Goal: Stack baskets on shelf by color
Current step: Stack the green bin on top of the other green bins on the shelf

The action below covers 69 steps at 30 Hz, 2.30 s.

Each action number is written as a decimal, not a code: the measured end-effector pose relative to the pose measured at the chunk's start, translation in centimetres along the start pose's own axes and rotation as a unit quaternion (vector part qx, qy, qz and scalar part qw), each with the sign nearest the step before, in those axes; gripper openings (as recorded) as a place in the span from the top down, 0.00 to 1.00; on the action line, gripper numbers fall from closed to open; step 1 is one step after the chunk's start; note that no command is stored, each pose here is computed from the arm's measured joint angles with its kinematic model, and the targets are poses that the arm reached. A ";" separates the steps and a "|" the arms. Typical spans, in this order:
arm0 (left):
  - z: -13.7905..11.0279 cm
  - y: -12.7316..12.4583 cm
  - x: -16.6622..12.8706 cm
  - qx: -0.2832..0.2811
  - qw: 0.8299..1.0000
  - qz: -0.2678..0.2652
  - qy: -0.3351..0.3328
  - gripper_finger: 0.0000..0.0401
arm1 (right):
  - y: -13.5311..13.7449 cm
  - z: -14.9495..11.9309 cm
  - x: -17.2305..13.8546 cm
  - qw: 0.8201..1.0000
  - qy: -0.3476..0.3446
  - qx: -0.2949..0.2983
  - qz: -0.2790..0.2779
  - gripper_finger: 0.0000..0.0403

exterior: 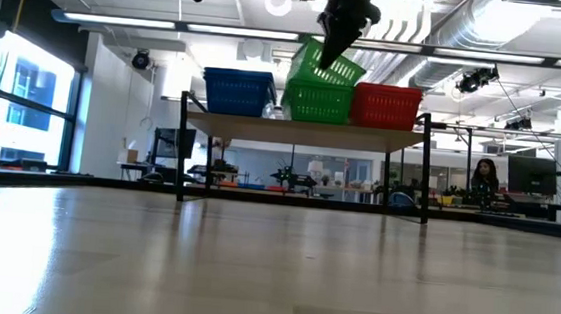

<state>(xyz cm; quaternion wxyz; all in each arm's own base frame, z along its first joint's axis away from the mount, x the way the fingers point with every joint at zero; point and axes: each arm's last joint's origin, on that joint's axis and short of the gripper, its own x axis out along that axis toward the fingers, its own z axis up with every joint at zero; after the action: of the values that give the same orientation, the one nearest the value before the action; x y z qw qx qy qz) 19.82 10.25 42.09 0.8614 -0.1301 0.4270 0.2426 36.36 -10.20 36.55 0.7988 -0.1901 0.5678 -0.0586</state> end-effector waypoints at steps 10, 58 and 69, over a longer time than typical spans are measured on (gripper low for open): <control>-0.1 0.0 0.0 -0.003 1.000 0.000 0.006 0.80 | -0.3 0.1 1.9 0.999 0.038 -0.005 -0.017 1.00; -0.3 0.0 0.0 0.002 1.000 0.001 0.015 0.80 | -0.3 -0.5 0.6 0.997 0.037 0.002 0.063 0.76; -0.3 0.0 0.0 0.008 1.000 0.001 0.015 0.80 | -0.4 -0.2 1.7 0.999 0.030 0.002 0.040 0.76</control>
<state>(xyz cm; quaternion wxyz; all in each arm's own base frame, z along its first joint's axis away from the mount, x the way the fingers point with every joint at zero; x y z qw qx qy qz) 19.62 10.15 41.92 0.8556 -0.1267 0.4417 0.2383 36.79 -11.12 35.12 0.7835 -0.1639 0.5984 -0.0330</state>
